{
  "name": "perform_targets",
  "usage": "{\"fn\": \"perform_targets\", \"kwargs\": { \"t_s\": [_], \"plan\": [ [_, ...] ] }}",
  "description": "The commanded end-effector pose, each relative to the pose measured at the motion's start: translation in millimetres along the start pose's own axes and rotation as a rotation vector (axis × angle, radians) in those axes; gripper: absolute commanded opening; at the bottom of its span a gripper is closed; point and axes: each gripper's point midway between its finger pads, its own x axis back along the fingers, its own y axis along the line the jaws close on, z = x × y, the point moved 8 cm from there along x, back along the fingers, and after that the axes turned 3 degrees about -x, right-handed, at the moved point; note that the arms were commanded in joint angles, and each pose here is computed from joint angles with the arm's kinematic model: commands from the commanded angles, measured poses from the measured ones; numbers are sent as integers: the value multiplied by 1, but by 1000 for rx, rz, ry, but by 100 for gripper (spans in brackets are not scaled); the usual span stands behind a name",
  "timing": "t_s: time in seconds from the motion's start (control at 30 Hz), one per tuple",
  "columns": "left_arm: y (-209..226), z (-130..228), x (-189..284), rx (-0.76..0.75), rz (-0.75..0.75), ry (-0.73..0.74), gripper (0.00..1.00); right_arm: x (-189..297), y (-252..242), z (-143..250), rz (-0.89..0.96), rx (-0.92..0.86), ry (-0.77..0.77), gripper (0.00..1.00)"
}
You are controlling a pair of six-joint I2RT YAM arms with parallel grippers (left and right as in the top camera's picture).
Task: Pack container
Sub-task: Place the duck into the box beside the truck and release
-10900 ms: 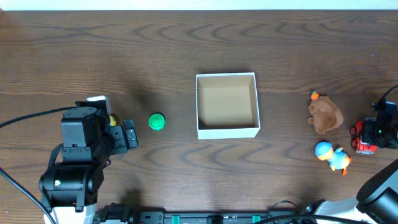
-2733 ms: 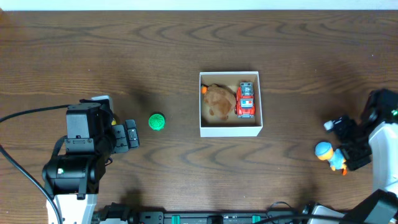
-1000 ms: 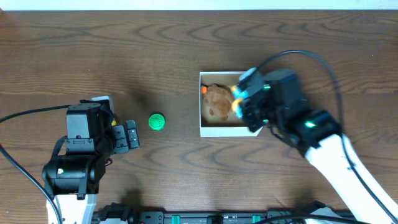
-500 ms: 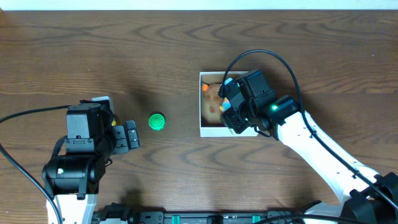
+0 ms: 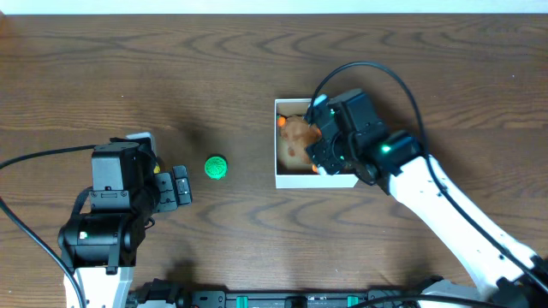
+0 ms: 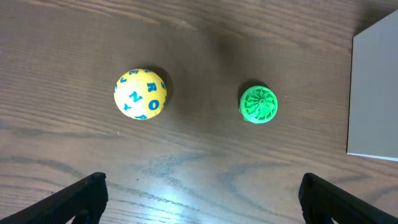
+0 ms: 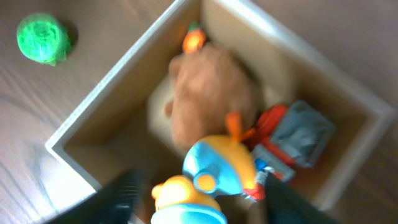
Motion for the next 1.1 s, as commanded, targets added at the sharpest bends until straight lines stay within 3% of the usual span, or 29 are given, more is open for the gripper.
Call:
{"fn": "perform_targets", "kwargs": {
  "t_s": [0.0, 0.03, 0.07, 0.63, 1.07],
  "plan": [
    [1, -3, 4, 13, -6, -9, 98, 27, -2, -17, 47, -25, -91, 21],
    [1, -3, 4, 13, -6, -9, 98, 27, -1, -15, 46, -45, -81, 7],
    [1, -3, 4, 13, -6, -9, 98, 26, -1, -13, 45, -62, -66, 1],
    [1, -3, 4, 13, -6, -10, 98, -64, 8, 68, -65, -170, 354, 1],
    [1, -3, 4, 13, -6, -8, 98, -72, 6, 49, -68, -161, 256, 4]
  ]
}}
